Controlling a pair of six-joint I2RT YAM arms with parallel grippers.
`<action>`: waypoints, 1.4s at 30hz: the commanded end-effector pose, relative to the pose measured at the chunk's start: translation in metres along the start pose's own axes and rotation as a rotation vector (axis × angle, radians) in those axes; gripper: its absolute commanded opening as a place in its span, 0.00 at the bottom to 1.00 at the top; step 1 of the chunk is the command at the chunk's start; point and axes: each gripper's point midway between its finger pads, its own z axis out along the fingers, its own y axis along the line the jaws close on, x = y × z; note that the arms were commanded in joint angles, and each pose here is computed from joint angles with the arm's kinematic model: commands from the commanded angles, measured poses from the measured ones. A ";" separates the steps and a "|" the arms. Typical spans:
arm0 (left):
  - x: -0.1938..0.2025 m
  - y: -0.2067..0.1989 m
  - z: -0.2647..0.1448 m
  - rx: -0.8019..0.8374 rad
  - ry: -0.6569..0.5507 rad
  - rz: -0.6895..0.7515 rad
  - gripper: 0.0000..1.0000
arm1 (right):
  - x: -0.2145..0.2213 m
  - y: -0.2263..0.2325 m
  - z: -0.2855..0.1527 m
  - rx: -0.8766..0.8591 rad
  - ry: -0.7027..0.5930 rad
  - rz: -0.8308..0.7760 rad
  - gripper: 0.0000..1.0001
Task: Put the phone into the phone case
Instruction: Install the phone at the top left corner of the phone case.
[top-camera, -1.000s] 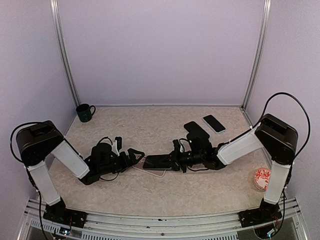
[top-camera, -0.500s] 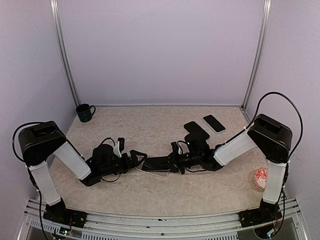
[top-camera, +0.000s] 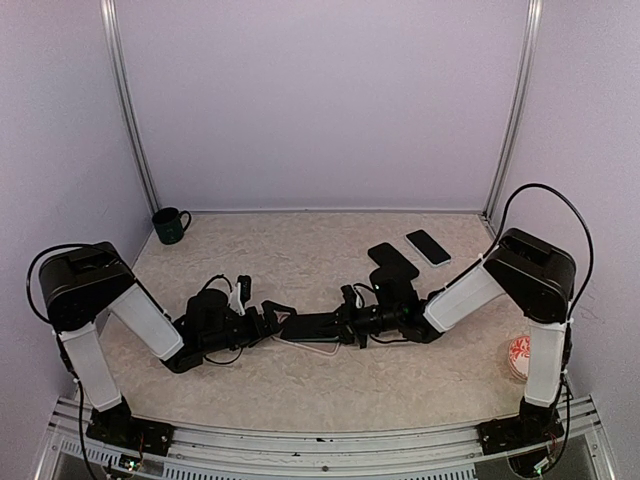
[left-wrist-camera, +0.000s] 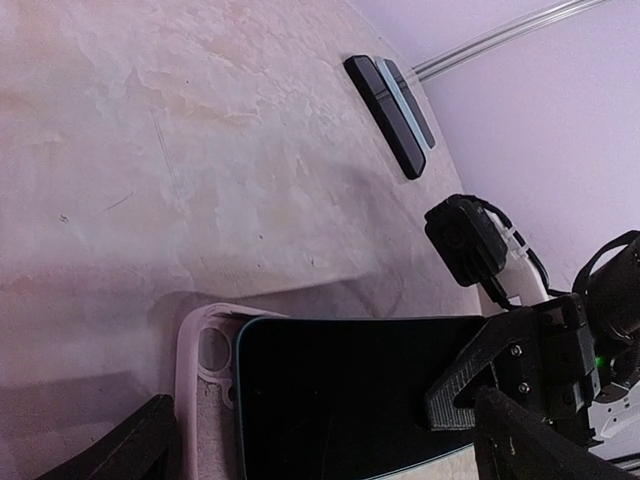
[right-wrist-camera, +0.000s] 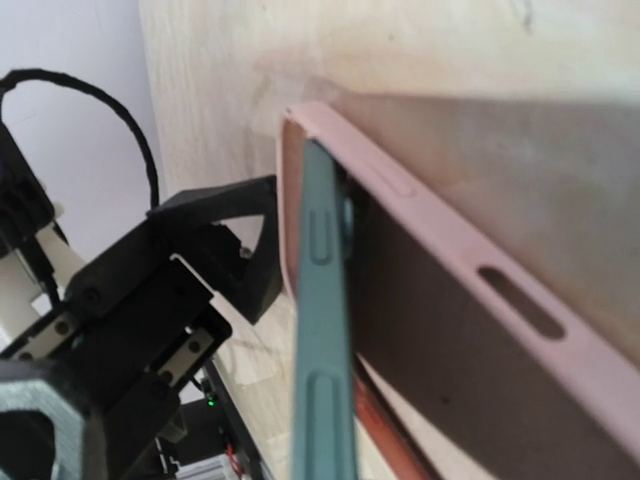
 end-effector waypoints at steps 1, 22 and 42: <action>0.012 -0.003 0.005 0.016 0.038 -0.007 0.99 | -0.004 0.015 0.003 -0.077 0.004 -0.001 0.00; 0.017 -0.007 0.011 0.036 0.060 -0.013 0.99 | 0.002 0.007 0.022 -0.112 0.092 0.013 0.00; 0.003 0.001 -0.002 -0.007 0.040 -0.018 0.99 | -0.005 0.026 0.006 -0.226 0.068 -0.064 0.00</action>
